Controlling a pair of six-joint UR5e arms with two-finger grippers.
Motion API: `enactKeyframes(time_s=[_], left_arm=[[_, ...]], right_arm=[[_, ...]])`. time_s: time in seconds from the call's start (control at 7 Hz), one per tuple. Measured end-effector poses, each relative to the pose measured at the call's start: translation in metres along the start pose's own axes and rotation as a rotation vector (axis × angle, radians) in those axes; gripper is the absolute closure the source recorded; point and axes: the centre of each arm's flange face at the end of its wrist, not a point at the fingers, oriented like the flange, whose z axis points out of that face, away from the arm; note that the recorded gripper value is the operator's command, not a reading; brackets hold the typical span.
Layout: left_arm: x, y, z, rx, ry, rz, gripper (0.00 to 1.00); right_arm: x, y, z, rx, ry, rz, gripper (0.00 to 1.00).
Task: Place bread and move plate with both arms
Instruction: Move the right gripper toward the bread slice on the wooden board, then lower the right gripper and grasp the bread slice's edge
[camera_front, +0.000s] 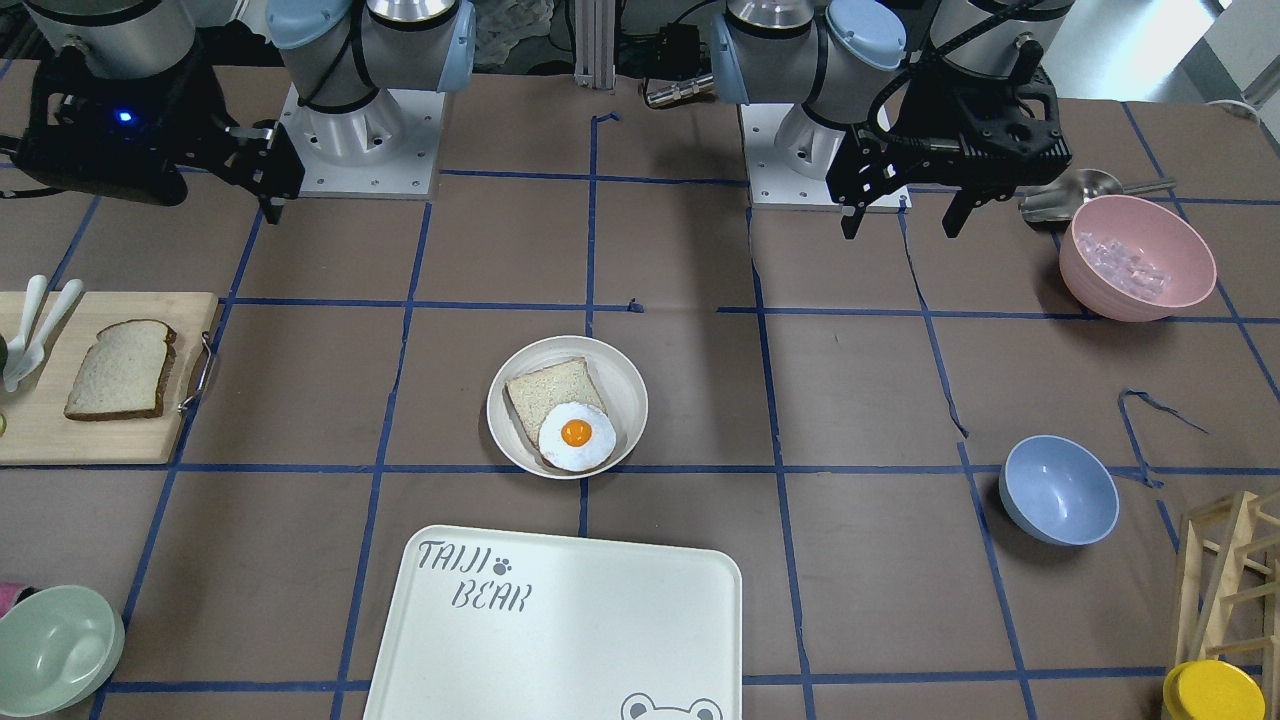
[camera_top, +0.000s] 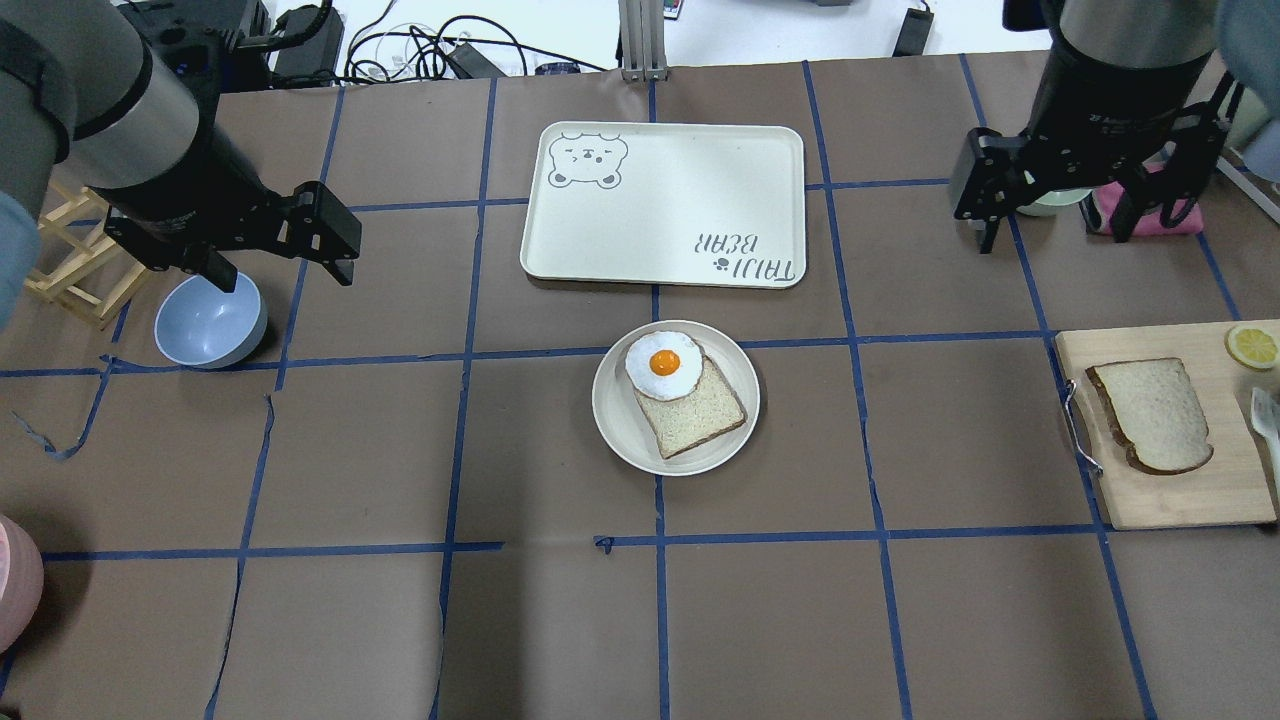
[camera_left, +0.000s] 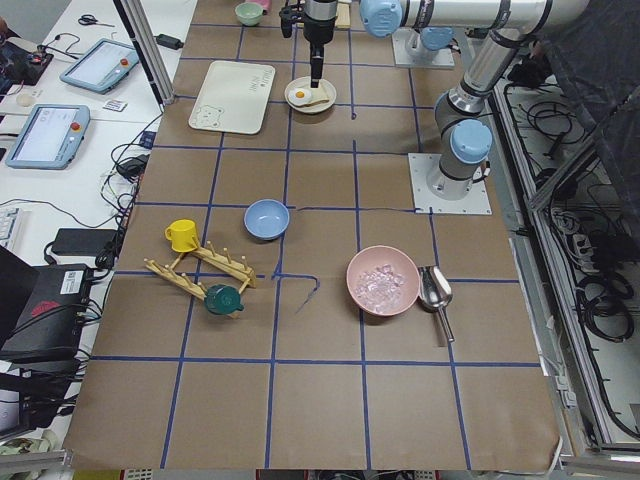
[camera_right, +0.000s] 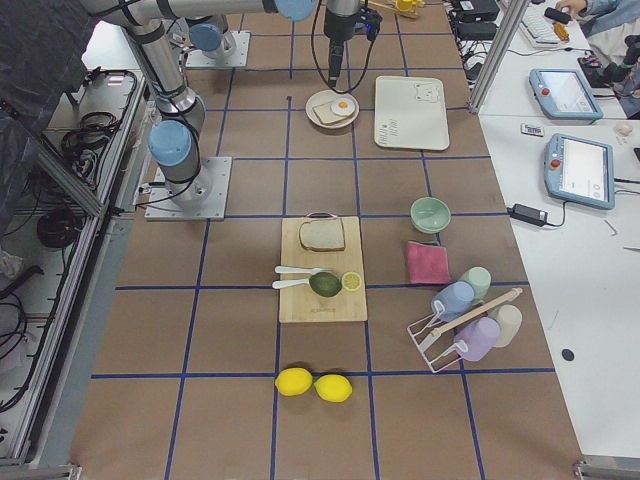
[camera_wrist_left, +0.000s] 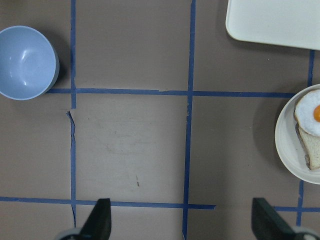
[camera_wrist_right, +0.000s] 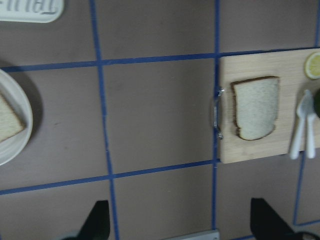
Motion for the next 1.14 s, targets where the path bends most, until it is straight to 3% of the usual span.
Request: enactKeyframes(time_s=[0.14,0.43,0.86,1.14], left_arm=[[0.000,0.000,0.000,0.000,-0.001,0.000,0.00],[0.000,0.000,0.000,-0.001,-0.001,0.000,0.00],[0.000,0.000,0.000,0.000,-0.001,0.000,0.00],[0.000,0.000,0.000,0.000,0.000,0.000,0.00]], right_arm=[[0.010,-0.004,0.016,-0.017,0.059,-0.004,0.00],[0.040,-0.020,0.095,-0.023,0.079,-0.053,0.00],[0.101,-0.031,0.249,0.097,0.091,-0.117,0.00],[0.111,-0.035,0.300,0.096,0.081,-0.133,0.23]])
